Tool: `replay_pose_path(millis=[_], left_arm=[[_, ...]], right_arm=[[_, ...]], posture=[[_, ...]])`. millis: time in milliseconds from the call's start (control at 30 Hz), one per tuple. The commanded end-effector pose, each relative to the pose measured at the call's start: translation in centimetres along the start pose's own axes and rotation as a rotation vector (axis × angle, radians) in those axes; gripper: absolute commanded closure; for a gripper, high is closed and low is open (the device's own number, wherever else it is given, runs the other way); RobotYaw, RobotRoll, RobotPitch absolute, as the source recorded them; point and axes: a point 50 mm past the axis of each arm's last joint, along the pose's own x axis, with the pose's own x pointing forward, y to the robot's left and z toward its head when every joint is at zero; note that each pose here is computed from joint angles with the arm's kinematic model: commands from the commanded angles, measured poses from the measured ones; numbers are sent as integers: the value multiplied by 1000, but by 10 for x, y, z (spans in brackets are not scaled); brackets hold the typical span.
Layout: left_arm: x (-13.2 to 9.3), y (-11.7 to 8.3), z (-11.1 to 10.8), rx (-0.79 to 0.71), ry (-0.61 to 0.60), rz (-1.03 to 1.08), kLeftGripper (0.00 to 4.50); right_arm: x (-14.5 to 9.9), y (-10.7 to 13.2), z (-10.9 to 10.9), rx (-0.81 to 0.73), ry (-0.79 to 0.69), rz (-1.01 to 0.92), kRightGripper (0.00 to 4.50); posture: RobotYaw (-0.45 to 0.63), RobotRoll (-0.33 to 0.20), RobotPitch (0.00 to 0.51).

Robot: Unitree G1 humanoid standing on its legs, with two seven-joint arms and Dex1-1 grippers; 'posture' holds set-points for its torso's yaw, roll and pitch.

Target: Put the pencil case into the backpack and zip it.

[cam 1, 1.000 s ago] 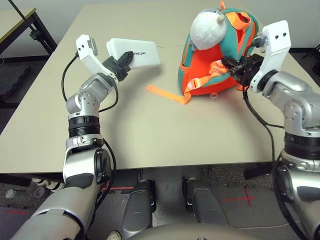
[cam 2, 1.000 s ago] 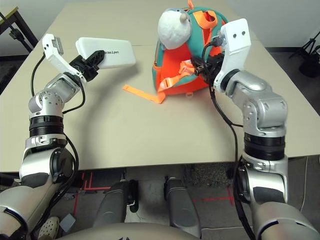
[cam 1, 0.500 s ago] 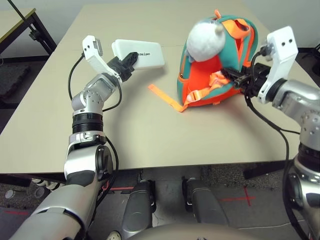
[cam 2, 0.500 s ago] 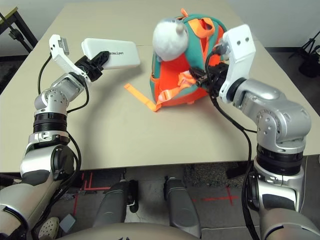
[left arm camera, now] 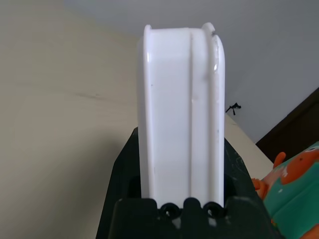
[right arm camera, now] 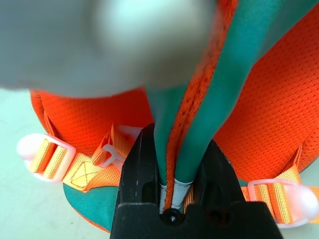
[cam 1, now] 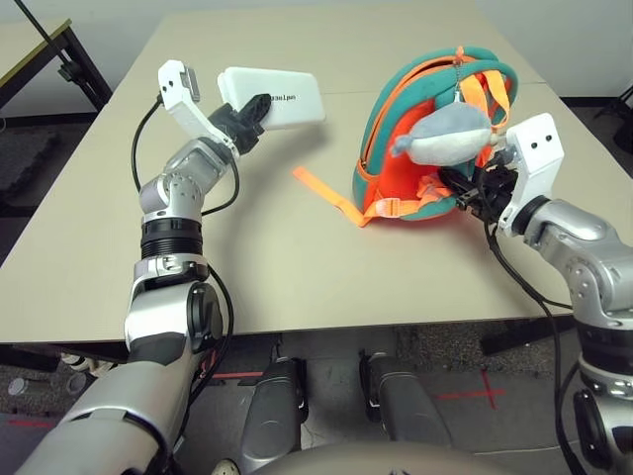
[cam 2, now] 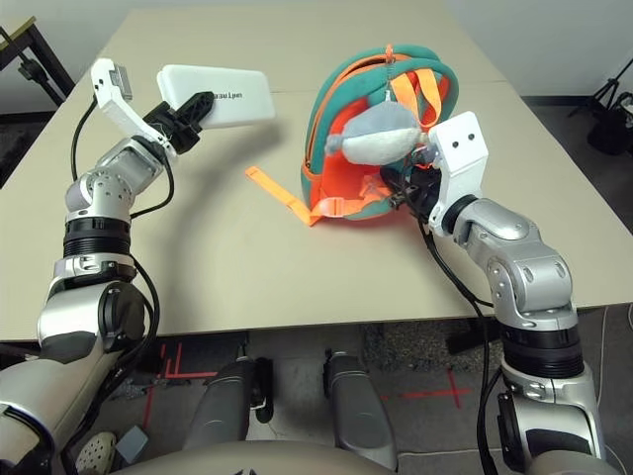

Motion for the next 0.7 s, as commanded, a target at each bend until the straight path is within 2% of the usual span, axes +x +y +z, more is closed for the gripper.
replay_pose_path(millis=[33,200,433,600,700], left_arm=[[5,-27,31,104,-76,-154,3185],[2,-54,57,150,-99,-342,3185],[-7,-75,75,125,-67,-505,3185],[-12,-81,78,87,-33,-559,3185],[-12,-82,69,99,30,-576,3185]], right_arm=[[5,2,-15,12,67,7,3809],[6,1,-20,4,87,13,3810],[8,0,-24,0,104,18,3810],[10,1,-26,-3,107,23,3810],[11,1,-26,-6,109,25,3810]], posture=[[-136,0,123],[-137,0,124],[-135,0,123],[-134,0,124],[-135,0,124]])
